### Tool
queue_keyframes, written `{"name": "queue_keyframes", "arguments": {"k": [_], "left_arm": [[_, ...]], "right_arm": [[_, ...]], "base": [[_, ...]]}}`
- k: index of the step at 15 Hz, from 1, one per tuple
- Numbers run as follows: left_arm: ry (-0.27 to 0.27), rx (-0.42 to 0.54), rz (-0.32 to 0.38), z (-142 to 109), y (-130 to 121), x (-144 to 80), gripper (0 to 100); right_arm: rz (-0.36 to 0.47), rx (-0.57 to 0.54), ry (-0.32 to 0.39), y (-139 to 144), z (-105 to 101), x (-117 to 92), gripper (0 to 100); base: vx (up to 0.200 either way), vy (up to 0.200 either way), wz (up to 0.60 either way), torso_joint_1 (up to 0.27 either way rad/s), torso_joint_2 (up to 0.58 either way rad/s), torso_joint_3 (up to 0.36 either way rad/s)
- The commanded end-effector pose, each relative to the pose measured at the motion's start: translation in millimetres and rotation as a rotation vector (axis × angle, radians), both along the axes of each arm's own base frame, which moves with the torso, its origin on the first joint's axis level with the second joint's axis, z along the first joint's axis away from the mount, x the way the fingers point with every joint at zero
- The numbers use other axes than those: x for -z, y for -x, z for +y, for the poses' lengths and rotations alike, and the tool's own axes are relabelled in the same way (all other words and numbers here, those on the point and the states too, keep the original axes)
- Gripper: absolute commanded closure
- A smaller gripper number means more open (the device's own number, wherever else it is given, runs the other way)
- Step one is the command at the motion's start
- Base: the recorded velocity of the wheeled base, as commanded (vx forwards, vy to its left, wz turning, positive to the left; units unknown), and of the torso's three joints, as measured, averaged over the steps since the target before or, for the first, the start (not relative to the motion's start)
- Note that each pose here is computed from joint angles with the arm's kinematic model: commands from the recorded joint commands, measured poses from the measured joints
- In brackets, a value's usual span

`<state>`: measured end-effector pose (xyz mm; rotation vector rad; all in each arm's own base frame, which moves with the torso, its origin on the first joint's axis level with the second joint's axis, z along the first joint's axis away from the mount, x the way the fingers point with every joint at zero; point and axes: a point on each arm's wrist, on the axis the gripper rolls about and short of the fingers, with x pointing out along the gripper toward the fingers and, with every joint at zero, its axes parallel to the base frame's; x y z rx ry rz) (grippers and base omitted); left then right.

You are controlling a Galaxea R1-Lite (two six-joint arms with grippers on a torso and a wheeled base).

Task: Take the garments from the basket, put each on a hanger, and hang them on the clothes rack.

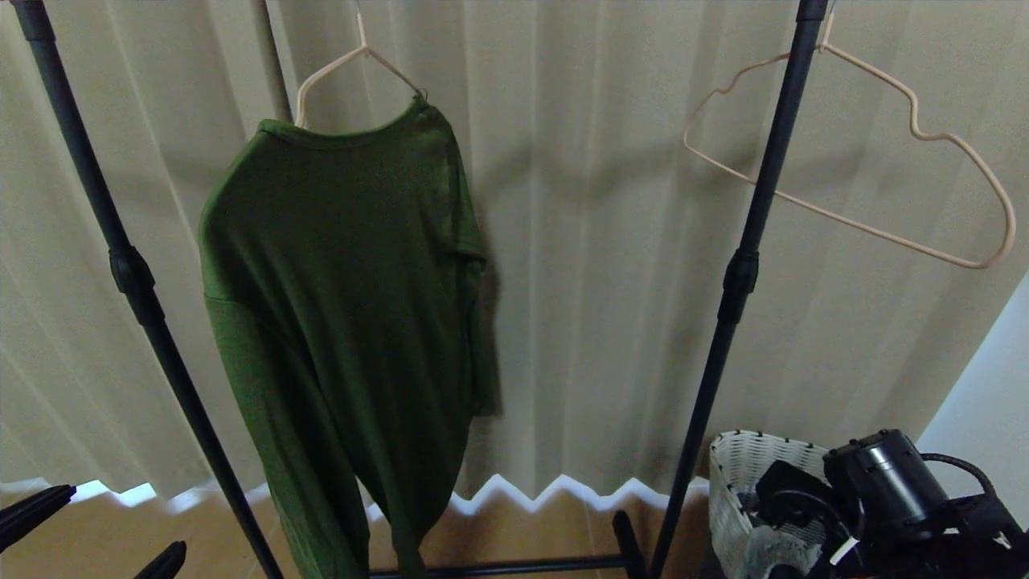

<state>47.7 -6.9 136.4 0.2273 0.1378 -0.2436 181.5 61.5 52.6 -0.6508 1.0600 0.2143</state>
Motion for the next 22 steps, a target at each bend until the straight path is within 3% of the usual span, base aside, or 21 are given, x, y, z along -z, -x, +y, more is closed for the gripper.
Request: {"name": "queue_keyframes", "arguments": {"k": [1,2,3,13,15,19,20,22], "left_arm": [[-0.001,0.0,-0.001,0,0,0,0],[-0.001,0.0,-0.001,0,0,0,0],[-0.001,0.0,-0.001,0,0,0,0],[-0.001,0.0,-0.001,0,0,0,0],[-0.001,0.0,-0.002,0,0,0,0],[0.0,0.02,-0.004,-1,0,0,0],[0.001,0.035,-0.015,-1,2,-1,0],[0.003,0.05,-0.035,-2,5,-2,0]], "right_arm": [[0.049,0.029,0.029,-7,-3,12,0],[0.044,0.03,0.029,-8,-2,13,0],[0.029,0.03,0.024,-12,-1,15,100],[-0.033,0.059,0.015,-19,-3,12,100],[-0.114,0.058,-0.017,-14,-4,-2,100],[-0.375,0.033,-0.136,14,-11,-58,100],[-0.472,0.008,-0.2,24,-14,-78,100],[-0.591,-0.03,-0.28,39,-18,-101,100]], "base": [[0.0,0.0,0.0,0.0,0.0,0.0],[0.0,0.0,0.0,0.0,0.0,0.0],[0.0,0.0,0.0,0.0,0.0,0.0],[0.0,0.0,0.0,0.0,0.0,0.0],[0.0,0.0,0.0,0.0,0.0,0.0],[0.0,0.0,0.0,0.0,0.0,0.0],[0.0,0.0,0.0,0.0,0.0,0.0],[0.0,0.0,0.0,0.0,0.0,0.0]]}}
